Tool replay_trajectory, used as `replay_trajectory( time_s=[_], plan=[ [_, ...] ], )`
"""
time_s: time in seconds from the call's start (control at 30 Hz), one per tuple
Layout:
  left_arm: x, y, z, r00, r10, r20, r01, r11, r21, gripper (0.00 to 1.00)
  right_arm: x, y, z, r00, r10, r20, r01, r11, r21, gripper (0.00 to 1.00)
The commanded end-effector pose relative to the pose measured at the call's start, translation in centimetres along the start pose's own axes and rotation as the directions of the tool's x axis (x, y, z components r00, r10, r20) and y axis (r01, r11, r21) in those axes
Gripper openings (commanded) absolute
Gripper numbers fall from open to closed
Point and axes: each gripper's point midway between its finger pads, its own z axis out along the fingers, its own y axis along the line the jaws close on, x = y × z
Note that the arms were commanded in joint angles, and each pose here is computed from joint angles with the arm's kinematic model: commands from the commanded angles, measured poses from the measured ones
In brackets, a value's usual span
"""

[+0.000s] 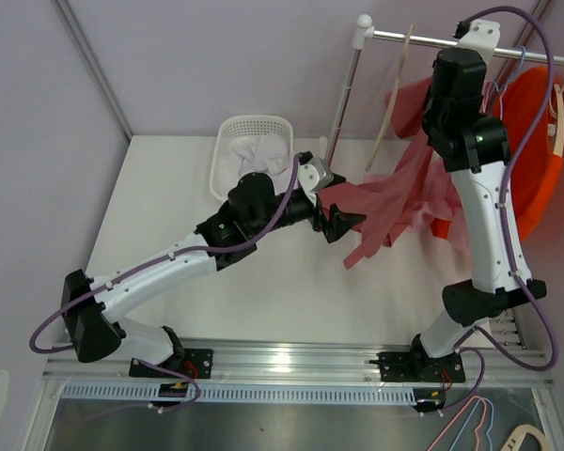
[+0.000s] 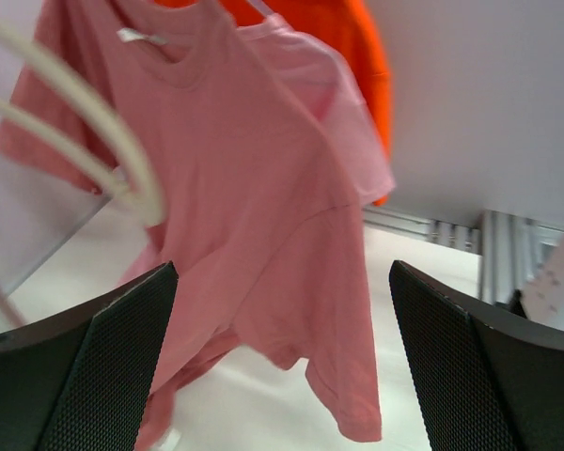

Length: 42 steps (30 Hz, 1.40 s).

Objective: Remove the t-shirt from the hanger

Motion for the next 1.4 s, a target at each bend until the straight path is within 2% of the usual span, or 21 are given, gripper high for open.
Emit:
replay_trajectory(
  time_s=[0.0, 0.03, 0.1, 0.23, 0.33, 0.5, 0.57, 0.6, 0.67, 0.83, 1.07, 1.13, 1.17, 1.2, 1.23, 1.27, 1.3, 1.33, 1.37],
  plan=[
    [-4.4, -3.6, -1.2, 0.981, 0.073, 0.181, -0.102, 0.983, 0.153, 1.00, -1.4, -2.0, -2.6, 0.996, 0.087, 0.031, -0.087, 0.996, 0.004, 0.00],
    [-3.0, -4.9, -1.5, 0.983, 0.063, 0.173, -0.099, 0.972, 0.211, 0.99, -0.7, -2.0, -2.9, 0.997, 0.081, 0.008, -0.081, 0.997, -0.002, 0.00],
    [-3.7, -6.0, -1.7, 0.971, 0.070, 0.229, -0.126, 0.962, 0.241, 1.00, 0.0, -2.3, -3.2, 0.996, 0.092, -0.010, -0.092, 0.996, 0.002, 0.00],
    [-1.1, -9.1, -1.4, 0.970, 0.094, 0.222, -0.164, 0.932, 0.322, 1.00, 0.4, -2.2, -4.0, 0.993, 0.119, -0.025, -0.120, 0.992, -0.034, 0.00],
    [-0.3, -10.0, -0.5, 0.970, 0.106, 0.220, -0.174, 0.932, 0.317, 1.00, 0.4, -1.6, -4.6, 0.990, 0.137, -0.038, -0.140, 0.987, -0.074, 0.00],
    [1.6, -8.7, 2.7, 0.981, 0.124, 0.151, -0.158, 0.958, 0.239, 0.99, -0.2, -1.0, -6.1, 0.987, 0.158, -0.027, -0.160, 0.981, -0.109, 0.00],
    [0.9, -8.5, 3.6, 0.981, 0.124, 0.152, -0.157, 0.960, 0.231, 1.00, -0.6, -0.7, -6.8, 0.986, 0.164, -0.019, -0.165, 0.978, -0.128, 0.00],
    [2.6, -8.3, 4.6, 0.987, 0.119, 0.107, -0.140, 0.965, 0.223, 1.00, -0.6, -0.6, -6.9, 0.986, 0.165, -0.019, -0.166, 0.977, -0.131, 0.00],
    [3.2, -7.5, 5.9, 0.991, 0.116, 0.065, -0.127, 0.974, 0.190, 1.00, -0.7, -0.4, -7.4, 0.985, 0.171, -0.018, -0.172, 0.974, -0.146, 0.00],
    [5.6, -4.2, 8.2, 0.996, 0.088, -0.009, -0.087, 0.996, 0.005, 0.99, -1.2, -0.5, -7.9, 0.983, 0.181, -0.007, -0.180, 0.971, -0.160, 0.00],
    [10.3, -4.8, 8.8, 0.990, 0.101, -0.101, -0.095, 0.994, 0.054, 0.98, -1.8, -0.5, -8.0, 0.983, 0.182, 0.006, -0.179, 0.971, -0.160, 0.00],
    [9.5, -5.5, 8.6, 0.994, 0.103, -0.044, -0.099, 0.992, 0.083, 0.89, -2.0, -0.2, -7.7, 0.984, 0.177, 0.011, -0.173, 0.972, -0.162, 0.00],
    [11.0, -6.2, 7.5, 0.994, 0.099, -0.054, -0.091, 0.988, 0.123, 0.83, -2.1, -0.1, -7.6, 0.985, 0.174, 0.012, -0.170, 0.972, -0.160, 0.00],
    [10.5, -6.7, 7.2, 0.995, 0.097, -0.025, -0.092, 0.985, 0.143, 0.63, -2.1, 0.1, -7.4, 0.985, 0.171, 0.008, -0.168, 0.972, -0.162, 0.00],
    [10.5, -7.0, 6.7, 0.995, 0.095, 0.009, -0.095, 0.983, 0.156, 0.48, -1.8, 0.4, -7.0, 0.987, 0.163, 0.002, -0.161, 0.974, -0.160, 0.00],
    [10.0, -7.7, 6.0, 0.996, 0.088, 0.030, -0.092, 0.978, 0.189, 0.19, -1.7, 0.6, -6.9, 0.987, 0.160, -0.001, -0.158, 0.974, -0.161, 0.00],
    [9.5, -7.9, 5.7, 0.995, 0.084, 0.048, -0.092, 0.976, 0.197, 0.06, -1.5, 0.8, -6.7, 0.988, 0.157, -0.005, -0.156, 0.975, -0.157, 0.00],
    [9.4, -8.2, 5.3, 0.996, 0.069, 0.049, -0.078, 0.976, 0.204, 0.01, -1.3, 0.9, -6.4, 0.988, 0.153, -0.006, -0.152, 0.977, -0.150, 0.00],
    [8.9, -8.5, 5.0, 0.996, 0.064, 0.057, -0.075, 0.976, 0.206, 0.01, -1.1, 0.9, -6.0, 0.989, 0.144, -0.009, -0.144, 0.979, -0.143, 0.00]
  ],
)
